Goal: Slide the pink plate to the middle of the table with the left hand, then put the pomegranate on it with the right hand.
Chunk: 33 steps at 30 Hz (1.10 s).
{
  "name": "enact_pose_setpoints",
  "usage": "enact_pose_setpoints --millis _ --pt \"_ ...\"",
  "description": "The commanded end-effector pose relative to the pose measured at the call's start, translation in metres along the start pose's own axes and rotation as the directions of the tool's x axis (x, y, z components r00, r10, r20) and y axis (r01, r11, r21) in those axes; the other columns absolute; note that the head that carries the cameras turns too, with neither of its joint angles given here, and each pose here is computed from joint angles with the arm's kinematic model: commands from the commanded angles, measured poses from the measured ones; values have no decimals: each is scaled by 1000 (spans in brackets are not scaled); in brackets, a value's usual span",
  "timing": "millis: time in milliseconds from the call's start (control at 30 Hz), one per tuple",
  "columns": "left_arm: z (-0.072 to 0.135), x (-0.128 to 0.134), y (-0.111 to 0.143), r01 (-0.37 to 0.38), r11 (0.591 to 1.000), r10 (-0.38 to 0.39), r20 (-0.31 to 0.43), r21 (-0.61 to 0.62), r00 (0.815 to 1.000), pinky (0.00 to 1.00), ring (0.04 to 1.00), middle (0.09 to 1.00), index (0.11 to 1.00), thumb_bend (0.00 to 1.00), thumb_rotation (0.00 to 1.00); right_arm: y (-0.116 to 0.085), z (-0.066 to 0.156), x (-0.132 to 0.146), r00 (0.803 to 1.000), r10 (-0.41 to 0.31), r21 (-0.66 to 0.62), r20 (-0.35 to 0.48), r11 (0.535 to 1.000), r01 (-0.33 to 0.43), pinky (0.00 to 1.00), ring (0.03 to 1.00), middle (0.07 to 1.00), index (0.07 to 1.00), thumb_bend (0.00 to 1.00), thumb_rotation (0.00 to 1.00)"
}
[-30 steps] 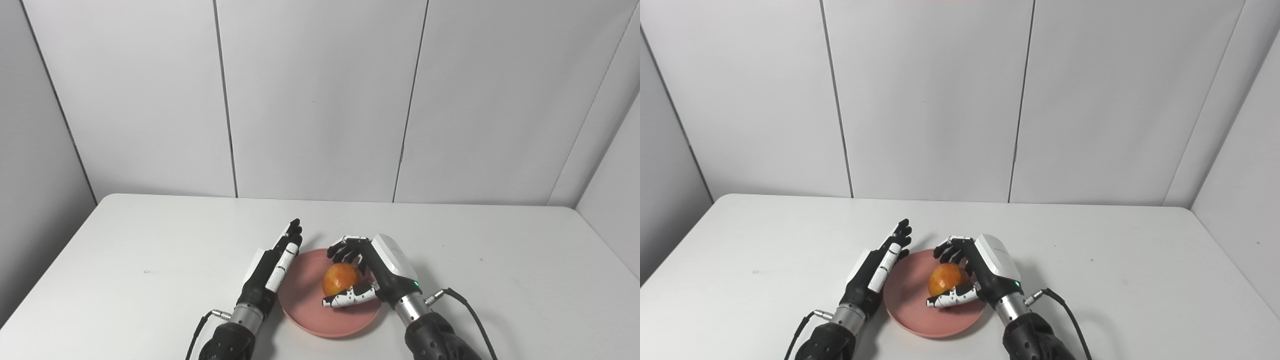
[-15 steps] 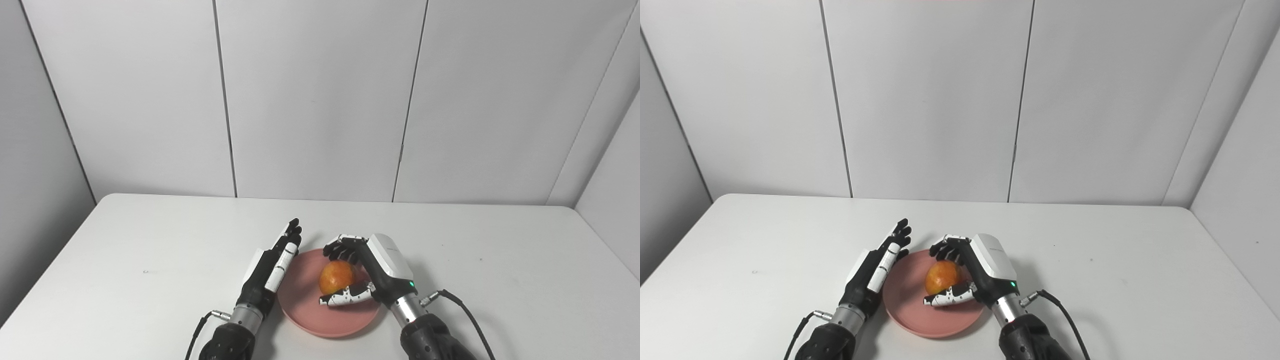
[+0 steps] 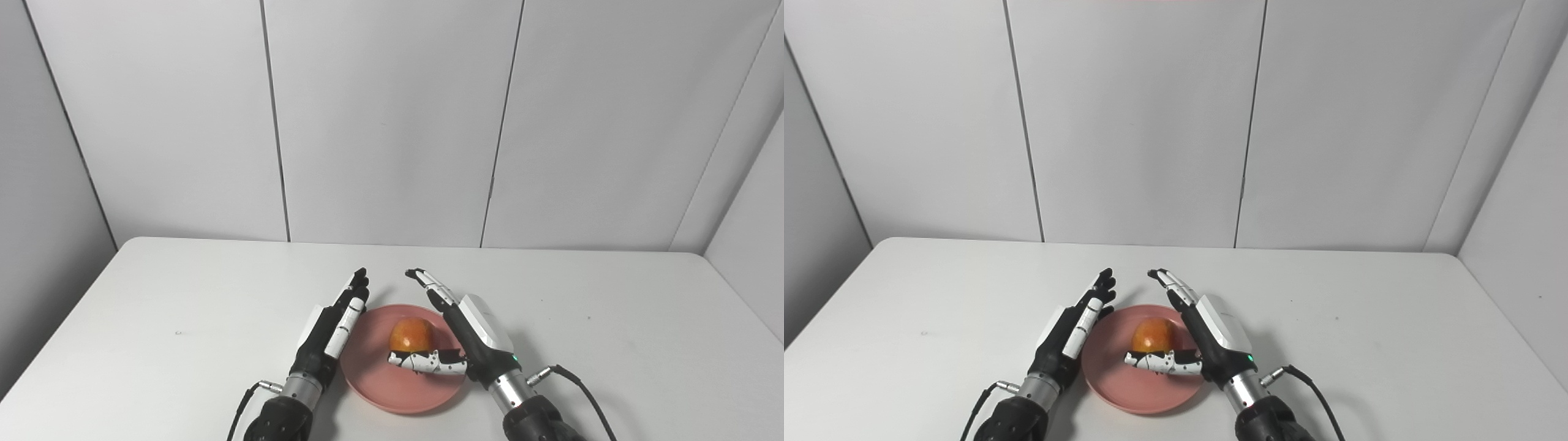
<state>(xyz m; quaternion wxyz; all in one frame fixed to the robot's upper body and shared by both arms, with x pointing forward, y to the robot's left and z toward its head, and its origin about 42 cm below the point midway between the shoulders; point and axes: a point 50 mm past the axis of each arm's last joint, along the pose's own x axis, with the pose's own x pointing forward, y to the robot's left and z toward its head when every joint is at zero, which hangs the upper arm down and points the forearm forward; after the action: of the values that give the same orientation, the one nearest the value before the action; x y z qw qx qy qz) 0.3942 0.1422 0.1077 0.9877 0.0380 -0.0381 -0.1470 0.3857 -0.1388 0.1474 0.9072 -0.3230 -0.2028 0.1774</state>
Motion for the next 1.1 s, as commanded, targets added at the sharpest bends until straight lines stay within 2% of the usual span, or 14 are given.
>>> enact_pose_setpoints --millis 0,133,300,433,633,733,867,1067 --pt "-5 -4 -2 -4 1000 3 -12 -10 1000 947 975 988 975 512 1000 -15 13 6 994 -58 34 95 998 55 900 967 989 973 606 694" --pt "-5 -5 -1 -1 1000 1 -14 -14 1000 946 975 988 977 515 1000 -17 7 -2 988 -118 88 102 990 109 917 971 997 992 613 775" --pt "-4 -5 2 -8 1000 8 -10 -10 1000 939 974 986 980 519 1000 -21 -1 -9 983 -181 215 23 961 172 922 969 999 999 638 825" --pt "-3 -5 5 -41 999 42 -15 26 999 914 958 972 963 511 1000 -30 -8 -12 981 -193 254 -26 948 193 955 989 1000 1000 580 883" --pt "-5 -5 12 -127 990 128 -20 57 992 875 915 931 909 511 1000 -40 -23 -14 971 -214 275 -106 932 235 995 998 1000 1000 569 933" --pt "-7 -5 18 -120 992 121 -12 36 993 880 920 934 913 518 1000 -42 -31 -15 965 -216 304 -146 919 251 999 1000 1000 1000 573 930" --pt "-7 -4 27 -91 996 91 3 -9 996 929 960 976 973 516 1000 -44 -39 -17 959 -214 353 -187 896 269 986 1000 1000 997 594 958" --pt "-6 -4 42 -112 993 113 15 -28 994 928 964 986 987 544 1000 -42 -43 -15 952 -216 420 -216 860 290 960 993 998 1000 541 955"
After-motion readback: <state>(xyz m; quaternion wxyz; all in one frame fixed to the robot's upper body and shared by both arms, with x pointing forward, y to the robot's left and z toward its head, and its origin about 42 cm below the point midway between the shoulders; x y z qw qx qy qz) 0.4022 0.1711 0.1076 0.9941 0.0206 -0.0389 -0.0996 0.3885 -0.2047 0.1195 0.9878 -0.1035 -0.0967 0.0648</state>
